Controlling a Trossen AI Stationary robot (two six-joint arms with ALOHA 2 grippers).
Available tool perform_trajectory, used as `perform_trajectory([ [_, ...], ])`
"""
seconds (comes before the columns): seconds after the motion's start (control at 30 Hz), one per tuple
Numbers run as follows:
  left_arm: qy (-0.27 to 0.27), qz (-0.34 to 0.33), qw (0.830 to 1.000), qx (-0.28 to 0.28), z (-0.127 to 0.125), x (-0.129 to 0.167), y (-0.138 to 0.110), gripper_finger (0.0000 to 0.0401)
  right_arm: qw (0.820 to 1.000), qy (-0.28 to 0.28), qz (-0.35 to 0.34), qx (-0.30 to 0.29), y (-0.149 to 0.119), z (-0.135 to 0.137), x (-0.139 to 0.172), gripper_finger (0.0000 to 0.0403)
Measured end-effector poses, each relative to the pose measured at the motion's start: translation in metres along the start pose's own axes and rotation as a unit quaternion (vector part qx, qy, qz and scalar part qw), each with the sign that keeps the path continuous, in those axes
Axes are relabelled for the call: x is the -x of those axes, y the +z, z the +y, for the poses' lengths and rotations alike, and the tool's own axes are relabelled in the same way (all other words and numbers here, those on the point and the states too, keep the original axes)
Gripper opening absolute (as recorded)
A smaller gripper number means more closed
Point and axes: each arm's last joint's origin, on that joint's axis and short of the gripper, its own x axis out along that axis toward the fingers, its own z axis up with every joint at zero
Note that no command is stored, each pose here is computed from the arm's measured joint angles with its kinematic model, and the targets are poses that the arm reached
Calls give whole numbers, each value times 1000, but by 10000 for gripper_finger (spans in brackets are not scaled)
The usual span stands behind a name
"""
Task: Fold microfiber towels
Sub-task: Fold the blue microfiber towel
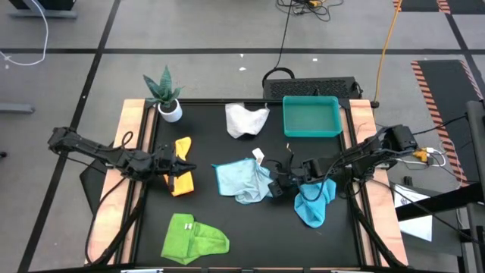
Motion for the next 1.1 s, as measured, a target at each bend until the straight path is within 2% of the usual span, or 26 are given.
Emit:
perform_trajectory([
  [0.2, -13, 5, 1000, 0, -1, 0, 0, 24, 999, -4, -1, 33, 0, -1, 0, 108],
  [0.37, -17, 7, 1000, 0, -1, 0, 0, 24, 998, -36, -26, 42, -3, -14, -3, 176],
  [0.43, -17, 7, 1000, 0, -1, 0, 0, 24, 998, -21, -33, 42, -4, -19, -6, 193],
  [0.53, -17, 7, 1000, -2, -1, 0, 0, 24, 997, 34, -63, 42, -8, -28, -13, 202],
  [0.6, -17, 7, 1000, -2, -1, 0, 0, 24, 994, 69, -79, 39, -10, -32, -17, 199],
  [0.77, -16, 7, 1000, -2, -1, 0, -1, 24, 990, 87, -95, 60, -13, -35, -35, 161],
  [0.87, -16, 8, 1000, 1, -1, 0, -1, 24, 990, 83, -86, 72, -16, -37, -41, 118],
  [1.03, -15, 10, 1000, 8, -1, 0, -1, 24, 988, 92, -62, 104, -18, -34, -32, 21],
  [1.1, -15, 10, 1000, 6, -1, 0, -1, 24, 988, 99, -43, 107, -19, -33, -24, 8],
])
